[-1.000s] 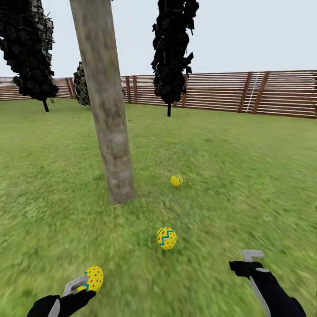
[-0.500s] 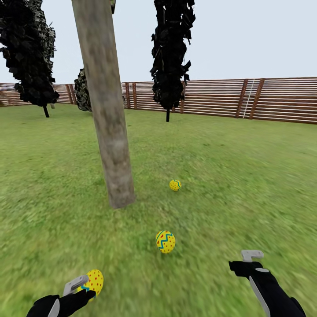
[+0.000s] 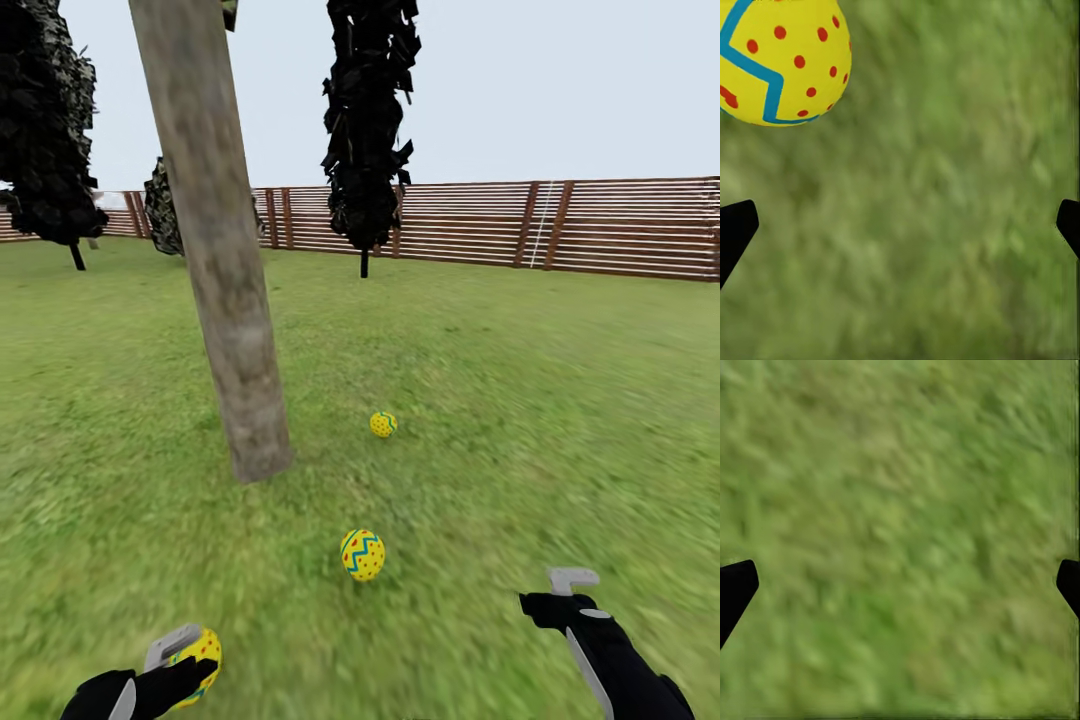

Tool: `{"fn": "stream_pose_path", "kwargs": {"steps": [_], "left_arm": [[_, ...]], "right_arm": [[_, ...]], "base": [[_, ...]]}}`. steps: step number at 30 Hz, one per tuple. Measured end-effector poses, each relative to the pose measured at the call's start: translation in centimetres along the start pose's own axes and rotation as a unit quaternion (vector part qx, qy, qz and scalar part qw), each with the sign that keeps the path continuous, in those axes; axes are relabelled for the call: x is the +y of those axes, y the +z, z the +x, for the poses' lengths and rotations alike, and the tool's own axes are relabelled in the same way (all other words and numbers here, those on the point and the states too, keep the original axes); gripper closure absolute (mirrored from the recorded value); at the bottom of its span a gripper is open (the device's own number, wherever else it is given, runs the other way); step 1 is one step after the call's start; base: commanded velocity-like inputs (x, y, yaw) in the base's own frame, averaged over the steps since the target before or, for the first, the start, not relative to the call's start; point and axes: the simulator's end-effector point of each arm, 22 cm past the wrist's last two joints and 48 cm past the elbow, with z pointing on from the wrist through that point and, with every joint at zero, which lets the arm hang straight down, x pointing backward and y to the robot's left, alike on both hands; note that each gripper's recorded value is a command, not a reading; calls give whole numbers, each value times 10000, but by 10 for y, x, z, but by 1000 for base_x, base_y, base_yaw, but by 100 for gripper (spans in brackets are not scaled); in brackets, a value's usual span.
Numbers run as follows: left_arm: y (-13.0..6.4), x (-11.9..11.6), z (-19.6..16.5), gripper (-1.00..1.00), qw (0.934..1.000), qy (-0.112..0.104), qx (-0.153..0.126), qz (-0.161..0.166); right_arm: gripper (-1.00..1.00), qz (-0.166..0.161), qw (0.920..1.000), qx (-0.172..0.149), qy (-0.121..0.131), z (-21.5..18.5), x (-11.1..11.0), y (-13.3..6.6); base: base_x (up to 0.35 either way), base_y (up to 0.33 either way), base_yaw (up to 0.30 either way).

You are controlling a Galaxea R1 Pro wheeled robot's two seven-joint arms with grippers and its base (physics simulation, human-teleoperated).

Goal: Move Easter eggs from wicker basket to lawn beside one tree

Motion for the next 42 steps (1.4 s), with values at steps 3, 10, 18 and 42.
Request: {"fn": "stream_pose_path", "kwargs": {"steps": [3,10,18,42], "left_arm": [[0,-1,1,-100,10000,0,9,4],[-8,-5,-4,-100,10000,13,22,2],[-22,-11,-14,-100,10000,41,5,-5],[-65,-28,-55,-100,9995,105,-313,-24]], "right_arm": [[-100,2,10000,2,2,0,0,0],[-100,0,10000,2,3,-9,-2,-7],[-100,-1,10000,3,6,-24,-4,-17],[-100,-8,10000,9,0,-65,-10,-49]], "base": [[0,0,-277],[0,0,-165],[0,0,-2],[-97,0,-32]]}}
